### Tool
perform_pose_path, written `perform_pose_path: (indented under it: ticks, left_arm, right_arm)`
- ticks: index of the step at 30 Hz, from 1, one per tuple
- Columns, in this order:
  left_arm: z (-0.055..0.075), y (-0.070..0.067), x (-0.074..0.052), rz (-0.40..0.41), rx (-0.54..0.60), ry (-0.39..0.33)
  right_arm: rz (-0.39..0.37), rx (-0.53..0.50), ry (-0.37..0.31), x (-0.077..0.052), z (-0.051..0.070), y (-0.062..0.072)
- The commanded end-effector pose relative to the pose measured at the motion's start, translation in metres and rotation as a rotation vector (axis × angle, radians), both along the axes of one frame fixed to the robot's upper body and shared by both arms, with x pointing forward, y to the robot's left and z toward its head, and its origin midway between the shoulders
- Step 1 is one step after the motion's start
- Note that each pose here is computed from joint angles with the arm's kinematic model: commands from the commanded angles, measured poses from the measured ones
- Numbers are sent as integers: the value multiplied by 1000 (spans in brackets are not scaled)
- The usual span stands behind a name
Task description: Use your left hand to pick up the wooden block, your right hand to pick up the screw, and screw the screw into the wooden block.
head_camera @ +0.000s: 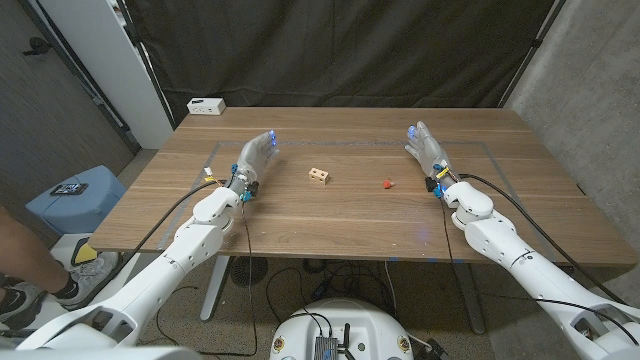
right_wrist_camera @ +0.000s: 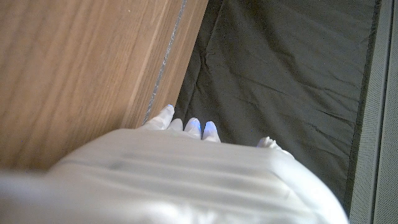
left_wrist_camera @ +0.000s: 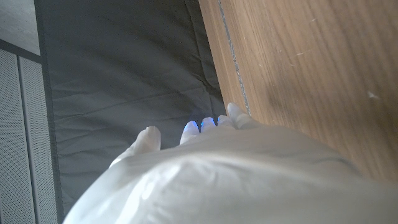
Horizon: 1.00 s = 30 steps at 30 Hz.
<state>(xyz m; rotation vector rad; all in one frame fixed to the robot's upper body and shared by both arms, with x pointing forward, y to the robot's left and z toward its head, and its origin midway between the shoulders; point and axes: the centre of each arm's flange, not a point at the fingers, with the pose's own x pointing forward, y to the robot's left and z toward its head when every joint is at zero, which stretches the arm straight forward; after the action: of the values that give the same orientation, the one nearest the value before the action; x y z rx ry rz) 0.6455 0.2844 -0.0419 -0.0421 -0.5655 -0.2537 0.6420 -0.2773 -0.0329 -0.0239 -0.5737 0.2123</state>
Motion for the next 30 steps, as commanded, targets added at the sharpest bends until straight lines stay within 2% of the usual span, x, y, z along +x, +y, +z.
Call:
perform_pose_path:
  ticks: [1,10,17,23,30]
  left_arm:
    - [6,3,-8,15,50,1]
    - [18,7,-17,55,139,9]
    - [43,11,-30,125,294,-7]
    - [58,10,-35,156,386,-28]
    - [73,4,-38,181,485,-66]
  right_arm:
    - [-7,-21,3,-2,1,7]
    - [-16,-46,10,8,5,8]
    - [-32,-53,10,15,13,6]
    - [-54,-54,-12,12,17,4]
    - [-66,-51,-18,7,14,2]
